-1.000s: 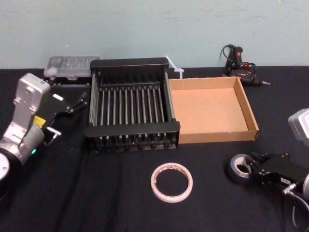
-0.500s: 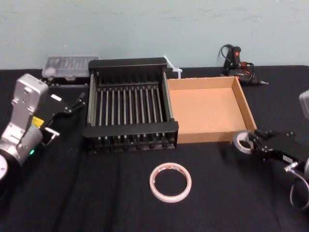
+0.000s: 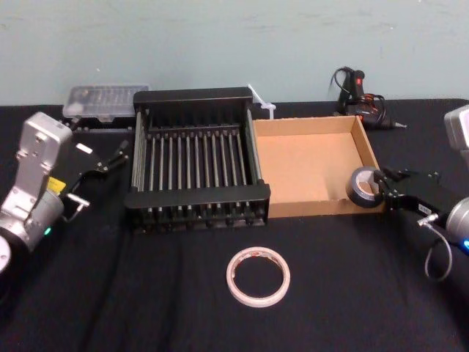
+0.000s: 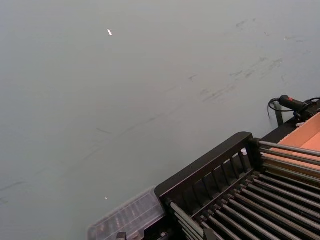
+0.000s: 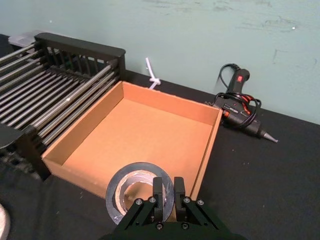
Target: Pick up the white tape and place it into the black box , Pick up the silver tape and place it into the brown box.
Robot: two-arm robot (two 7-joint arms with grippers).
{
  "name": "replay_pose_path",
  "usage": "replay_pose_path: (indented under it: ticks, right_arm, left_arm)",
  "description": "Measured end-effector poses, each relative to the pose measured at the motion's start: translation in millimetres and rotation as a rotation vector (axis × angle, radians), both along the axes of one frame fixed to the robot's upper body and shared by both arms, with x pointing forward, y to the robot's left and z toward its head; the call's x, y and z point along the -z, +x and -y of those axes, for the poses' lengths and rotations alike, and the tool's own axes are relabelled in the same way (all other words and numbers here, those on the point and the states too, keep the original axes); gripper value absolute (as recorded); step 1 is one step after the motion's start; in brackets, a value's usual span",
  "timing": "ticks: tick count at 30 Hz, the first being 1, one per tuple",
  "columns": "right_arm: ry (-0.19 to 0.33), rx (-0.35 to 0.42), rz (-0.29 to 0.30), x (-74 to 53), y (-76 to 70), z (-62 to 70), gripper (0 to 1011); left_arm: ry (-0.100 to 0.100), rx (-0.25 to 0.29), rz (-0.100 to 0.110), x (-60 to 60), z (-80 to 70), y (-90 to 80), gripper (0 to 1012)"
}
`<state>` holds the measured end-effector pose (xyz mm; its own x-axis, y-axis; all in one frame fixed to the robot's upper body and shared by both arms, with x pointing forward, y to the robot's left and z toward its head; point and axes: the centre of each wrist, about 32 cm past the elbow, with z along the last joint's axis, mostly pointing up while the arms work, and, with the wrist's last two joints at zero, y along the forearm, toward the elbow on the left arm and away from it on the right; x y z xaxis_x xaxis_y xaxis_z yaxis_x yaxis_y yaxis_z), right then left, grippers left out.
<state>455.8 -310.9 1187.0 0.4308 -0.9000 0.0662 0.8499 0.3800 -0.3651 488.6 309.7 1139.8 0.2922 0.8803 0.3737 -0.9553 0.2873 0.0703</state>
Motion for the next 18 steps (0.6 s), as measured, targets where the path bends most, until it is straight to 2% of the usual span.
replay_pose_path:
  ticks: [12,18]
  right_arm:
    - [0.020,0.032,0.023,3.9,31.2,-5.9,135]
    - [0.021,0.026,0.022,6.1,39.3,-8.8,135]
  left_arm:
    - [0.000,0.000,0.000,0.0,0.0,0.0,1001]
    - [0.000,0.000,0.000,0.0,0.0,0.0,1001]
